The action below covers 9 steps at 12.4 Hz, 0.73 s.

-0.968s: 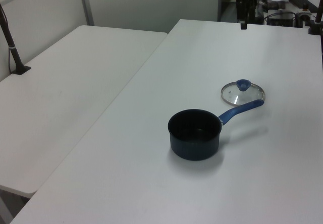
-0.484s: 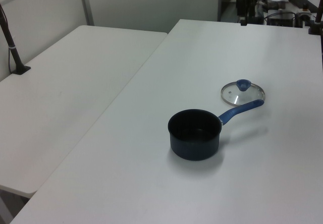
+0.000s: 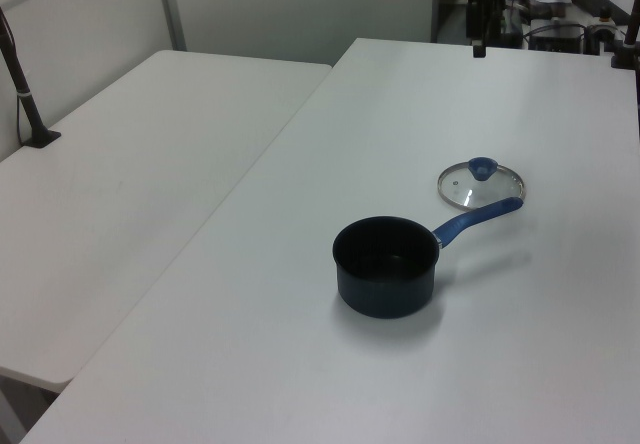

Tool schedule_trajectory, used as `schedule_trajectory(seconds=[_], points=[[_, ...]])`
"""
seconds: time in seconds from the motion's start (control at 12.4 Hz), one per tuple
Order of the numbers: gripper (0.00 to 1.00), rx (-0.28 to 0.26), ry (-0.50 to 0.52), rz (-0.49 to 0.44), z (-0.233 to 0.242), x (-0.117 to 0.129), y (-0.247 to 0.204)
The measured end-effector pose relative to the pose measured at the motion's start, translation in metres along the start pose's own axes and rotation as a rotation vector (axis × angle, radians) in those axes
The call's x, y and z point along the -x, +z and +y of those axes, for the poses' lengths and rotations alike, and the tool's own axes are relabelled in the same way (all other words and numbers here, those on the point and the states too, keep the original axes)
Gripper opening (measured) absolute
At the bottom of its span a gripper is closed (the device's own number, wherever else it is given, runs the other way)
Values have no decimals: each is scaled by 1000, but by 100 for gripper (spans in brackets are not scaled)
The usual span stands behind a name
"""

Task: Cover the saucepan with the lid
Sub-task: 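Move the gripper over the glass lid and lower toward its blue knob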

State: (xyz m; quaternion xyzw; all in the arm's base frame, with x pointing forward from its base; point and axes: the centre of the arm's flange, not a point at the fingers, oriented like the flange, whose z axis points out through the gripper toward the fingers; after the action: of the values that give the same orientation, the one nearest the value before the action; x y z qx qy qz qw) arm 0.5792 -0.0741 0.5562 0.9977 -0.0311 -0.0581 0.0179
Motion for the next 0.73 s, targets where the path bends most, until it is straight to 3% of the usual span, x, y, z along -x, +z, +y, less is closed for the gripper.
schedule_trajectory(seconds=[0.32,0.73], points=[[100,8,-77,-32,-46,-12,19],[100,7,-96,-59,-45,-18,64]])
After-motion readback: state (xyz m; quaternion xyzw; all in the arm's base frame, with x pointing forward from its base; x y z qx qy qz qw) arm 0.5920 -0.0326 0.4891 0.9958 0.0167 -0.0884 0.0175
